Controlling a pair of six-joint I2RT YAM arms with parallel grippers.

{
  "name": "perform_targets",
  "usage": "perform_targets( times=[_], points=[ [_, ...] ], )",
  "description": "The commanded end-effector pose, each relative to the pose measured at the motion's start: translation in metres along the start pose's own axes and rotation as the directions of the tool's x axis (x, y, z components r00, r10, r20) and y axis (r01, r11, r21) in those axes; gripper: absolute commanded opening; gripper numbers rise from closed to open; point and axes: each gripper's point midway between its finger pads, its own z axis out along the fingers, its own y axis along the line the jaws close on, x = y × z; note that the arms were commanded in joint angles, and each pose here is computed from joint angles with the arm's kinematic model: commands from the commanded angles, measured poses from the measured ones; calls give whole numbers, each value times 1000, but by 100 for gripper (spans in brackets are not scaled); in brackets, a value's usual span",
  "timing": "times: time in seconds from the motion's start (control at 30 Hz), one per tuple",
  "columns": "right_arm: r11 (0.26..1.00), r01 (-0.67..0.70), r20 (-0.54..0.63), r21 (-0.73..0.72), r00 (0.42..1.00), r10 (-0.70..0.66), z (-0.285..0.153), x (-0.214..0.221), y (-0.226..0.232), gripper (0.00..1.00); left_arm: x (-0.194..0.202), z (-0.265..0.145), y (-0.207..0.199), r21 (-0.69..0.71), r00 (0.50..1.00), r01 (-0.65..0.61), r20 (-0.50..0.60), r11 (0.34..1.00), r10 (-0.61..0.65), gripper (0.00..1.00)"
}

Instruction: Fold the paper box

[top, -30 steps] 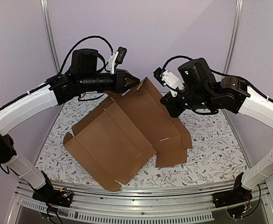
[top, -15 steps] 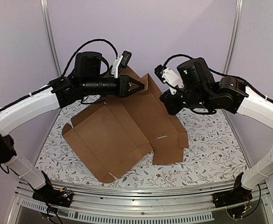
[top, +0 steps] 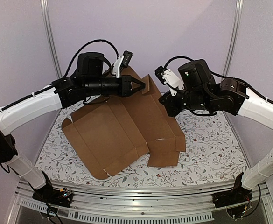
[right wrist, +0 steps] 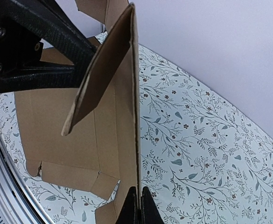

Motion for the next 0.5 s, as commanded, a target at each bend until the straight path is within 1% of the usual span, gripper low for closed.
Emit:
perform_targets(
  times=[0.0,0.1,0.2,0.33,0.47],
  points=[
    [1000,-22,58,11,998,22,-15,-9,-3,0,-4,-5,2,-38,1000,-18,6,999,18,3],
    [998,-21,52,57,998,18,-15,-4,-11,0,1,-17,8,-86,999,-32,-15,996,31,8],
    [995,-31,52,94,998,26,-14,-1,-17,0,15,-30,18,-143,998,-43,-48,989,36,13],
    [990,-49,55,133,998,42,-10,3,-23,0,33,-52,37,-249,997,-48,-75,967,30,14],
    [983,-57,47,176,998,49,-5,11,-29,0,45,-77,61,-387,997,-57,-77,920,29,15]
  ],
)
